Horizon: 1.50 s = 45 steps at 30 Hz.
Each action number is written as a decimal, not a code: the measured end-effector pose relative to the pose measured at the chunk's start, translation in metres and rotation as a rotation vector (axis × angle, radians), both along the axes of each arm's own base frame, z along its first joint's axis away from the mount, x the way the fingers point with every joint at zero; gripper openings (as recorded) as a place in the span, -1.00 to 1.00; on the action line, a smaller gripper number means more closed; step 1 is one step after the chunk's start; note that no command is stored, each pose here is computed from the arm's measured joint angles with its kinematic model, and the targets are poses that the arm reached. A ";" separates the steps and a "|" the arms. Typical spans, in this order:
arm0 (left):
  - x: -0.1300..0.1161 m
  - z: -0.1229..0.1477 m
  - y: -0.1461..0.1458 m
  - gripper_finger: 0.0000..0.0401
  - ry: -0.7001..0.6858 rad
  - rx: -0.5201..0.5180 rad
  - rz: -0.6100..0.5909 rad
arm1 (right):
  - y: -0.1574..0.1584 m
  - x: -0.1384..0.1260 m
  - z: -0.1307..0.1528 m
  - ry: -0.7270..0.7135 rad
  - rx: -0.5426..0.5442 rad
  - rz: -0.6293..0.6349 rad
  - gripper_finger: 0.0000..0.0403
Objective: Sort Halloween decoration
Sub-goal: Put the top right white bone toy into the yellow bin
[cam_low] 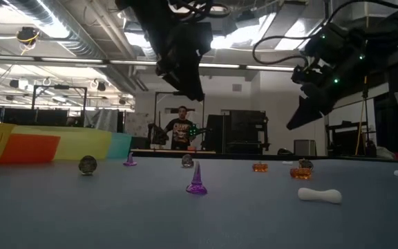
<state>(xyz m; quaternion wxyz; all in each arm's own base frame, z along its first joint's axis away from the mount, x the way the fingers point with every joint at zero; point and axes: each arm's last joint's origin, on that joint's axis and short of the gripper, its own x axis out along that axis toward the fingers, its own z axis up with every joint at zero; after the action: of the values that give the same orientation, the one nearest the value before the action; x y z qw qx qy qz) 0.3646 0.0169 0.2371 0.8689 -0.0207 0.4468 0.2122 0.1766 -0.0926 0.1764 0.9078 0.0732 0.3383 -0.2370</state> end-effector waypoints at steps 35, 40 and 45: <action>0.000 0.000 0.000 -0.13 0.000 0.002 0.003 | -0.011 0.020 -0.065 0.147 0.071 -0.004 -0.70; 0.000 0.000 0.000 -0.13 0.001 0.002 0.003 | -0.012 0.023 -0.068 0.144 0.066 -0.008 -0.70; 0.000 0.000 0.000 -0.13 0.001 0.002 0.003 | -0.012 0.023 -0.068 0.143 0.068 -0.006 -0.70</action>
<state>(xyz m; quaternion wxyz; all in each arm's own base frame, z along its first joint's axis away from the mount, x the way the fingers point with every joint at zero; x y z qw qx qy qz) 0.3645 0.0169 0.2368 0.8684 -0.0204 0.4468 0.2142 0.1995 -0.1048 0.1086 0.8775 0.0878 0.4100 -0.2329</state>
